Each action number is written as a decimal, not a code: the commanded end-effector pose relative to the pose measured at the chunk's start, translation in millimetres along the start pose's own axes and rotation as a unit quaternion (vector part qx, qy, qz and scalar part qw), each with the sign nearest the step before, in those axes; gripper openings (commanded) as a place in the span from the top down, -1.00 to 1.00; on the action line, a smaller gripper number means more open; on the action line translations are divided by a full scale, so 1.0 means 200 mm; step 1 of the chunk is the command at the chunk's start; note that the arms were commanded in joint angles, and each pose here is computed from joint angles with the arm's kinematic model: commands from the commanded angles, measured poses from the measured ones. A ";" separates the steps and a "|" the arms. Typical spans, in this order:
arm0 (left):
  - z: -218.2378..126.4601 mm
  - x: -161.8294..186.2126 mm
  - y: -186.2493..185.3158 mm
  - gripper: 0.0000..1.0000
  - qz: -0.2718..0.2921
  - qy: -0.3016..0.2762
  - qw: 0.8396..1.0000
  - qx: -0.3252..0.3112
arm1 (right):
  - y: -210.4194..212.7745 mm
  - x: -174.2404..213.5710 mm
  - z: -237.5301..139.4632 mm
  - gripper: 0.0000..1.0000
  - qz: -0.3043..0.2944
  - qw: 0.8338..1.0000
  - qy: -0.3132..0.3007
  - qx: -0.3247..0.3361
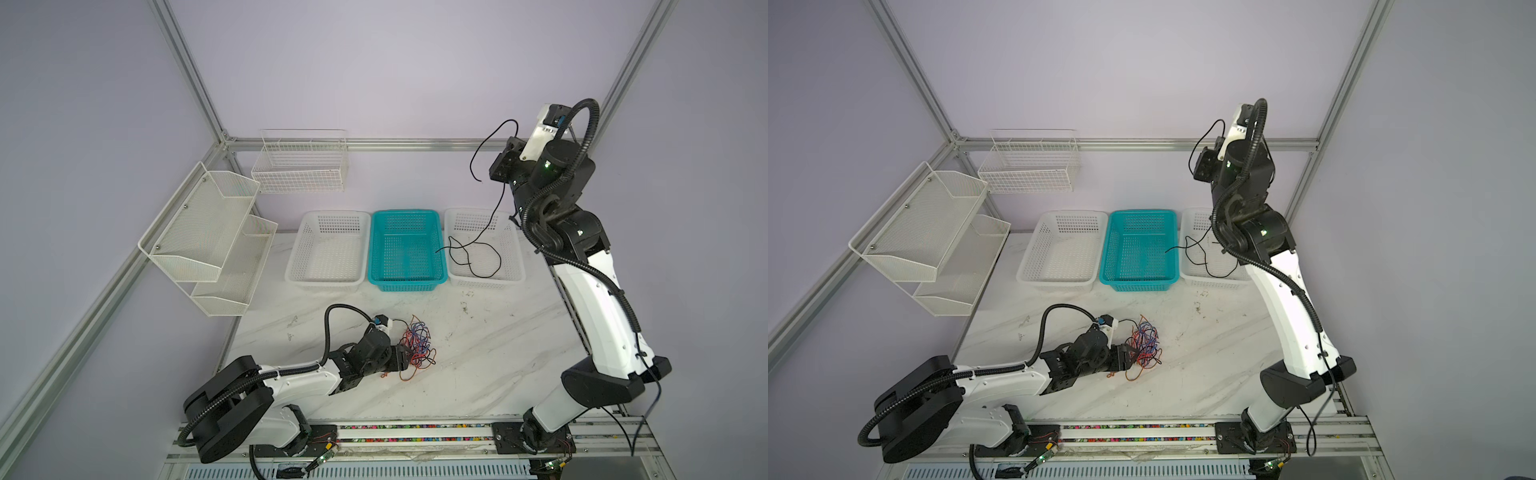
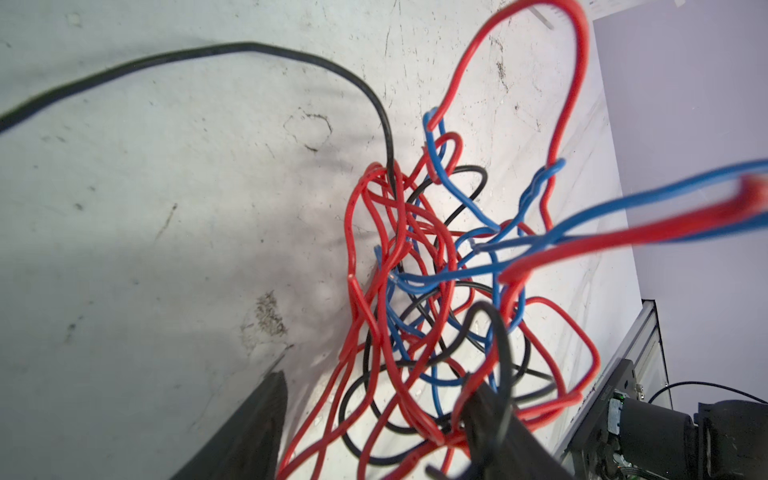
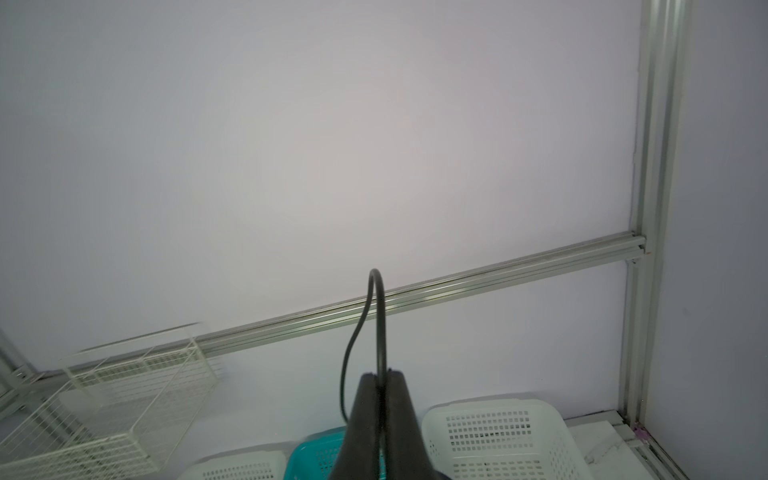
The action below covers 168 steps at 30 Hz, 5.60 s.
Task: Untangle the cables
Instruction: 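Pull the black wire up and out of the pile with the right gripper, then lower the black wire into the far white basket and release it, then move the right gripper back down to the wire pile beside the left gripper, then grasp a red wire from the pile with the right gripper, then pull the red wire out and carry it over the teal basket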
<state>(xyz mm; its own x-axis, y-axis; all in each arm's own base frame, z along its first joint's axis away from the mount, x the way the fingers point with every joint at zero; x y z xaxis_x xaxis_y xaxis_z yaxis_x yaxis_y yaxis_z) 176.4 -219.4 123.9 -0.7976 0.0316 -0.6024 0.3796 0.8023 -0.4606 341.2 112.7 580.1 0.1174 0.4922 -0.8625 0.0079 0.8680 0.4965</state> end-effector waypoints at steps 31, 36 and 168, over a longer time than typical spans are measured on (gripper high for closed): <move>-0.04 -0.02 0.00 -0.39 0.001 -0.016 1.000 -0.001 | -0.81 1.20 0.47 1.00 0.063 0.965 0.170 0.189; -0.04 -0.03 0.00 -0.39 0.002 -0.018 1.000 0.001 | -0.88 1.34 0.43 1.00 0.072 0.956 0.206 0.197; -0.07 -0.10 0.17 0.34 -0.027 -0.037 0.997 -0.060 | -0.04 0.76 -0.91 1.00 0.015 0.927 0.308 -0.215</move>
<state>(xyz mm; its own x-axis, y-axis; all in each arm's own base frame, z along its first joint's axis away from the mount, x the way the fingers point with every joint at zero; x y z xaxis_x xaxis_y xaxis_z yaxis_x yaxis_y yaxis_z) 200.8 -196.6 131.9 -0.7957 -0.0453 -0.6039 0.2892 0.8477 -0.4448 170.1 189.1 415.4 -0.5488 0.3055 -0.7781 -0.4020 0.7197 0.5661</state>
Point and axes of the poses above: each gripper's point midway between its finger pads, its own z axis out along the fingers, its own y axis along the line the jaws close on, x = y × z, the point moved 9 cm from there along -z, back along the fingers, and after that the axes turned 13 degrees about z, right-handed, at the moved point
